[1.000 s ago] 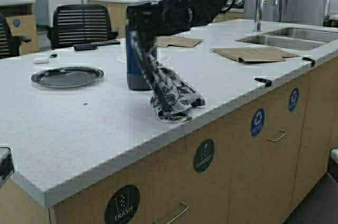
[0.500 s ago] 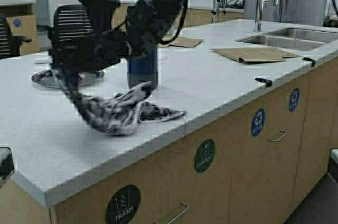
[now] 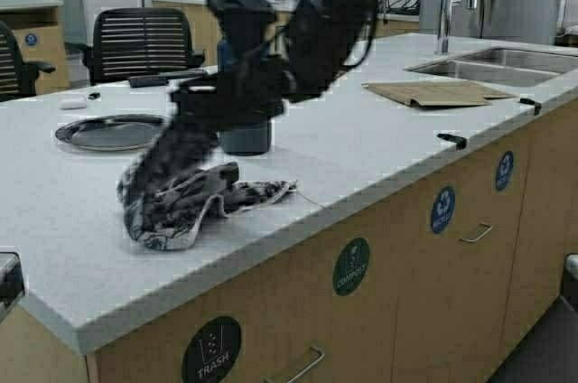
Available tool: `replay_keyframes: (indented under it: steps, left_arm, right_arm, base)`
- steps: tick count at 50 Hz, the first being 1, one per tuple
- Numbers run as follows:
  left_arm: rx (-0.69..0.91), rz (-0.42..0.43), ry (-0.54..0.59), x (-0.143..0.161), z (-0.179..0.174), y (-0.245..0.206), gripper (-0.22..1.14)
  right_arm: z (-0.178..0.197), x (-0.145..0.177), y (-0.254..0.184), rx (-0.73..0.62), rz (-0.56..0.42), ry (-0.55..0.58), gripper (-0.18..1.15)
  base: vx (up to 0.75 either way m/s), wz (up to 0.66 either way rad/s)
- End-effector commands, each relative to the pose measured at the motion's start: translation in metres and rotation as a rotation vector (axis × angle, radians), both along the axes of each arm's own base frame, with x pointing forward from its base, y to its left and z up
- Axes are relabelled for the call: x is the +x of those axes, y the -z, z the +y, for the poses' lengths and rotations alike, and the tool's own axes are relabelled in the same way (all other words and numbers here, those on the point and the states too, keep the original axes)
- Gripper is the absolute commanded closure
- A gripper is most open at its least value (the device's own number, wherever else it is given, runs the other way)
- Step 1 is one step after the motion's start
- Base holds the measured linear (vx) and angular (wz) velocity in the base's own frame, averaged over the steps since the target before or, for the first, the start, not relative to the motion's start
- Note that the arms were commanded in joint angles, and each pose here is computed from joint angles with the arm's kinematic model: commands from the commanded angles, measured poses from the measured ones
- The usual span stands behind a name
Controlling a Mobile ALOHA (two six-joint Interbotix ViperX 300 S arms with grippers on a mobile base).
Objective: Get the cloth and wipe up the spill under the wine glass
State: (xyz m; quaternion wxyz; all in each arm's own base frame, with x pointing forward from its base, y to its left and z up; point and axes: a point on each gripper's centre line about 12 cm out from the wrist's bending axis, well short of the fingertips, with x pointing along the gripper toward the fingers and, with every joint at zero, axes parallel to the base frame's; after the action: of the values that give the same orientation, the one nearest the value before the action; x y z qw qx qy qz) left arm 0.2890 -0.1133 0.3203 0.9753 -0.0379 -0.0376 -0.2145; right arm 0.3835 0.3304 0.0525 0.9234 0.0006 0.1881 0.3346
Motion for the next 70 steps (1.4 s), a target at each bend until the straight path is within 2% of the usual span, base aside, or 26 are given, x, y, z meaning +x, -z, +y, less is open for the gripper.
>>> replay_keyframes:
  steps: [1,11,28,38,43,55,70]
  left_arm:
    - [-0.005,-0.003,0.016,0.013,-0.007,0.014,0.59]
    - [0.020,0.052,0.039,0.038,-0.019,0.065,0.59]
    - [-0.024,0.045,0.097,0.068,-0.036,0.147,0.59]
    - [-0.032,0.080,0.108,0.082,-0.042,0.194,0.59]
    - [-0.017,0.082,0.114,0.088,-0.045,0.217,0.59]
    - [0.059,0.025,0.116,0.095,-0.049,0.261,0.59]
    - [0.101,0.082,0.110,0.096,-0.048,0.312,0.59]
  right_arm:
    - [-0.030,0.015,-0.013,0.019,-0.022,0.068,0.91]
    - [-0.052,0.021,0.005,-0.015,0.010,0.105,0.91]
    - [-0.064,0.016,0.029,-0.072,0.041,0.104,0.91]
    - [-0.072,0.015,0.033,-0.094,0.046,0.108,0.91]
    - [-0.072,0.015,0.033,-0.097,0.045,0.108,0.91]
    - [-0.072,0.015,0.032,-0.090,0.034,0.107,0.91]
    - [-0.071,0.016,0.030,-0.078,0.018,0.107,0.91]
  base:
    - [0.00,0.00]
    - [0.00,0.00]
    - [0.00,0.00]
    - [0.00,0.00]
    - [0.00,0.00]
    - [0.00,0.00]
    - [0.00,0.00]
